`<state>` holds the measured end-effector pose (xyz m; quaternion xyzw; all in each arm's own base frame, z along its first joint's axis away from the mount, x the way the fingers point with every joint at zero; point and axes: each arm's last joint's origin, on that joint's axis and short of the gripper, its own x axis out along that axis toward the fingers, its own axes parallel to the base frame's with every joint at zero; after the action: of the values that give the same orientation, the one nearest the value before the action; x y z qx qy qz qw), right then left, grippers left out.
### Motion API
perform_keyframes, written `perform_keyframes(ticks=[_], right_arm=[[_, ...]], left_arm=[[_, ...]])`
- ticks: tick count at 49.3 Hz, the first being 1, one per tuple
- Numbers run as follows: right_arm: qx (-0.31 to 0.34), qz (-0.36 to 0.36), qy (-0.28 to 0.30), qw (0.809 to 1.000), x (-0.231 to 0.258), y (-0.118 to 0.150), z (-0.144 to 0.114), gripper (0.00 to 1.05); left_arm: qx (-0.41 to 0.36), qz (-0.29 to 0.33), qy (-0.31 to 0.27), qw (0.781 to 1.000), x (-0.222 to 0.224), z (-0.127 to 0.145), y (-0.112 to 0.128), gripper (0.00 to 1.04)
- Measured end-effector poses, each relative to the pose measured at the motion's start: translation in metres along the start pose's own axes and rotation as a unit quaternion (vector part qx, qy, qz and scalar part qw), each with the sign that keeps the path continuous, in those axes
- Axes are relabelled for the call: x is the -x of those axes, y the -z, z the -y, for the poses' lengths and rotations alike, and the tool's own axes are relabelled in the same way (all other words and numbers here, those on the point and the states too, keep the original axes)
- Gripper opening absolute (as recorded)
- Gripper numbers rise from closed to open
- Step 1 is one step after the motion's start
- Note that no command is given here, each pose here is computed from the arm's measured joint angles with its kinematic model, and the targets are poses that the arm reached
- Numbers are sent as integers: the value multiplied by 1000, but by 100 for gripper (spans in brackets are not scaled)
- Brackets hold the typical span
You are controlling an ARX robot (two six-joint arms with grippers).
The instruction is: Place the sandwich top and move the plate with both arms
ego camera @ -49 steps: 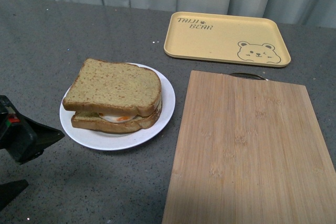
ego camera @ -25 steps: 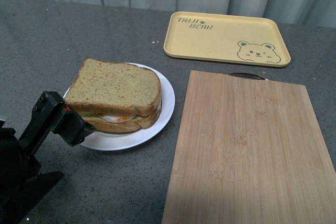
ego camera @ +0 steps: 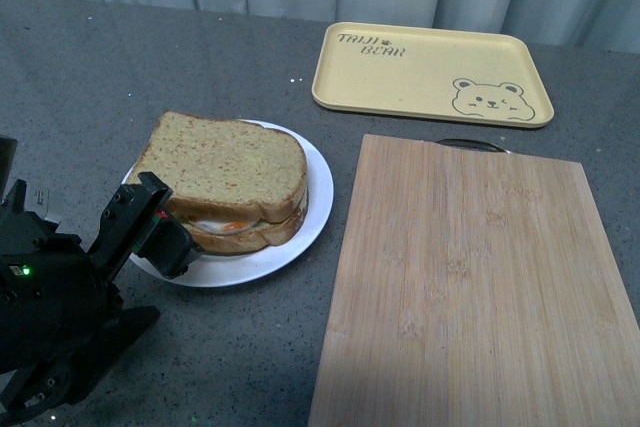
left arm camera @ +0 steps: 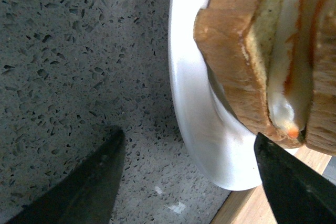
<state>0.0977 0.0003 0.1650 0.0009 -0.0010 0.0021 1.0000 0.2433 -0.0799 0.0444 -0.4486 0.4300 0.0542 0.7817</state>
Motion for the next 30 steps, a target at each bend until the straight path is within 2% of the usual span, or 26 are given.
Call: perform_keyframes(ticks=[6,14,22,30], right_arm=[[0,0,0,1000,0,0,0,95],[0,0,0,1000,0,0,0,95],[0,0,0,1000,0,0,0,95],[0,0,0,1000,0,0,0,95]], left_arm=[[9,-2,-8,1000,-7,-1,-1,45],[32,4,-2,999,-12,1,-7,18],[56,10,13,998,-12,1,-13,5],[74,1,42,996,-6,-1,-11,5]])
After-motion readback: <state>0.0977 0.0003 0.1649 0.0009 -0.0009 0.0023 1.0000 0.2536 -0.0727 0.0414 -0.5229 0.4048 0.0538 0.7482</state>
